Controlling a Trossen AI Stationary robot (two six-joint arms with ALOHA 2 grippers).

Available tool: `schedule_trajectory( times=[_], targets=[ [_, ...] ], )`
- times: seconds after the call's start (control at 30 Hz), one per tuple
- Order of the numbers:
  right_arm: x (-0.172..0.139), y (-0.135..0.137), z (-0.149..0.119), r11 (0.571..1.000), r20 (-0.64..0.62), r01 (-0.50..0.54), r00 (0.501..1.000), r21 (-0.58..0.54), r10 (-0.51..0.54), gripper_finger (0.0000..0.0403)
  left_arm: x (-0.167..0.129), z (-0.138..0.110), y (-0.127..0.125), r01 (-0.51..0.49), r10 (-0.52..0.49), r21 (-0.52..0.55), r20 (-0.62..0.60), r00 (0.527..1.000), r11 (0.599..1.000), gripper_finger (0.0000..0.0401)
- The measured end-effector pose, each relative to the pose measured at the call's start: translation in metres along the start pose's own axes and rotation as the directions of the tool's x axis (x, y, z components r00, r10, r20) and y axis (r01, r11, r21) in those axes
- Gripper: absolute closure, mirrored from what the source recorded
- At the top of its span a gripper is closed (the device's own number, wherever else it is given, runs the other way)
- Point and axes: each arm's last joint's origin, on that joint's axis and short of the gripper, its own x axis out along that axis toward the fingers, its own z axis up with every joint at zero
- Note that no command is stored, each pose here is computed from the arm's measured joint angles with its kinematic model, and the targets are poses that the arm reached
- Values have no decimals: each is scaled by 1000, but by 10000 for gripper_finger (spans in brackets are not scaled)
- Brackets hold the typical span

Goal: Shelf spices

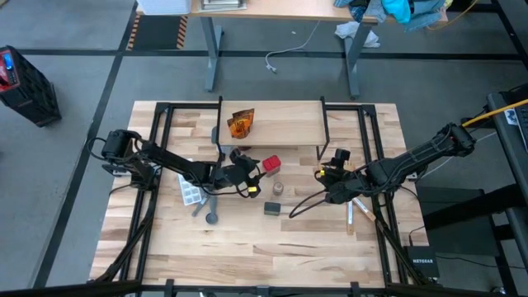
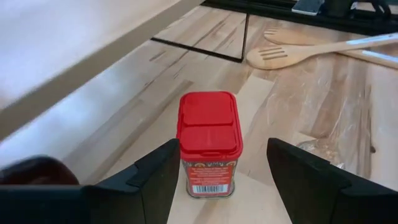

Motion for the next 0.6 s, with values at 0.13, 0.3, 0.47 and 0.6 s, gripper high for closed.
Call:
schedule_trajectory(
  times=[0.13, 0.3, 0.47, 0.6],
  targets=[
    [0, 0, 0, 1000, 2, -1, 1000, 2, 1, 157, 0, 0, 0, 1, -1, 31, 0, 1000, 1000, 168],
    [0, 0, 0, 1000, 2, -1, 1000, 2, 1, 157, 2, 0, 1, 23, -23, -44, -9, 1000, 999, 168],
    [0, 0, 0, 1000, 2, -1, 1000, 2, 1, 157, 8, 2, 9, 145, -155, -151, -57, 986, 978, 168],
    [0, 0, 0, 1000, 2, -1, 1000, 3, 1, 157, 12, 3, 14, 134, -145, -156, -57, 988, 979, 168]
  ],
)
